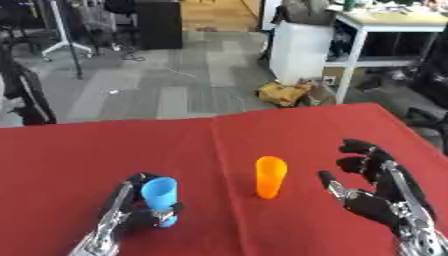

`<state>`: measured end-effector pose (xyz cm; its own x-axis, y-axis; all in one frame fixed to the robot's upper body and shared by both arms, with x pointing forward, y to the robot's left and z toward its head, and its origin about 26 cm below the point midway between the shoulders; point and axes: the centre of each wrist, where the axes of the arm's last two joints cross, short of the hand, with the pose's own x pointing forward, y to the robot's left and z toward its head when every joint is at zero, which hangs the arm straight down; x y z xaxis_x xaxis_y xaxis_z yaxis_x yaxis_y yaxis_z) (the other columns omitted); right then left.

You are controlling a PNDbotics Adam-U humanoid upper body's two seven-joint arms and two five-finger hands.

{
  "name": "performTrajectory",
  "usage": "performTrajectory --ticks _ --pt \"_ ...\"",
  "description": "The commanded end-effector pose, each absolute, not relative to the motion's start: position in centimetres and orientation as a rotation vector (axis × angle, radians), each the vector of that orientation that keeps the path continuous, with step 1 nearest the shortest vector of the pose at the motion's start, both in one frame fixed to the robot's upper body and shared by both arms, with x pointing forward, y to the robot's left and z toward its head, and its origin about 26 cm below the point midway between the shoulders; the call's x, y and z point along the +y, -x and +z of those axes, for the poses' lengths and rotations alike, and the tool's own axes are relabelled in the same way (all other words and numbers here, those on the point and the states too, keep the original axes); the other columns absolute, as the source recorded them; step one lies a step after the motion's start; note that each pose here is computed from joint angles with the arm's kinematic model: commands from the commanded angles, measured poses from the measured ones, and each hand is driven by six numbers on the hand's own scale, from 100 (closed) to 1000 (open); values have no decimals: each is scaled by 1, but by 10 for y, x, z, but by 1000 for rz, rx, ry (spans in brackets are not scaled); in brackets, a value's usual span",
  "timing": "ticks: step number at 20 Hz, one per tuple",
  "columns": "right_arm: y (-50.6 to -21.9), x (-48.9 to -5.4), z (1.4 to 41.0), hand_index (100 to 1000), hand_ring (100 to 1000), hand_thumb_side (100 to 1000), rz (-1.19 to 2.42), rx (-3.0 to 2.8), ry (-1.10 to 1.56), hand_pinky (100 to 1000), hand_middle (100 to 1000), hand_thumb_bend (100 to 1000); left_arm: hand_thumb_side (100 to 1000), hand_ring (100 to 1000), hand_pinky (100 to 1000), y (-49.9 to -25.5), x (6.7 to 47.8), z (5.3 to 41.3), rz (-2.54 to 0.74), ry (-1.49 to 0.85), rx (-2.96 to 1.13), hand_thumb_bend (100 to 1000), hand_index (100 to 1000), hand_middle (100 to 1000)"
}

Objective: Pour the contents of one cup into another cup.

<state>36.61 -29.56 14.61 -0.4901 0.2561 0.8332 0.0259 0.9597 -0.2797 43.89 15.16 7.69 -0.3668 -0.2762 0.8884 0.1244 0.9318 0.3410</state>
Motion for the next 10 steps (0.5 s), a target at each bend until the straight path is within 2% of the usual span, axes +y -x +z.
performTrajectory --ticks 1,3,10 --pt "-368 -300 156 823 686 100 287 -2096 209 736 718 444 100 355 461 -438 154 100 -395 -116 -1992 690 636 404" --pt "-369 -301 156 823 686 100 287 -2093 212 735 718 442 100 343 446 -433 156 109 -389 -119 -2027 694 633 391" --pt "-374 -305 153 825 684 100 297 -2071 222 732 717 418 100 325 426 -410 169 140 -451 -137 -2158 623 632 372"
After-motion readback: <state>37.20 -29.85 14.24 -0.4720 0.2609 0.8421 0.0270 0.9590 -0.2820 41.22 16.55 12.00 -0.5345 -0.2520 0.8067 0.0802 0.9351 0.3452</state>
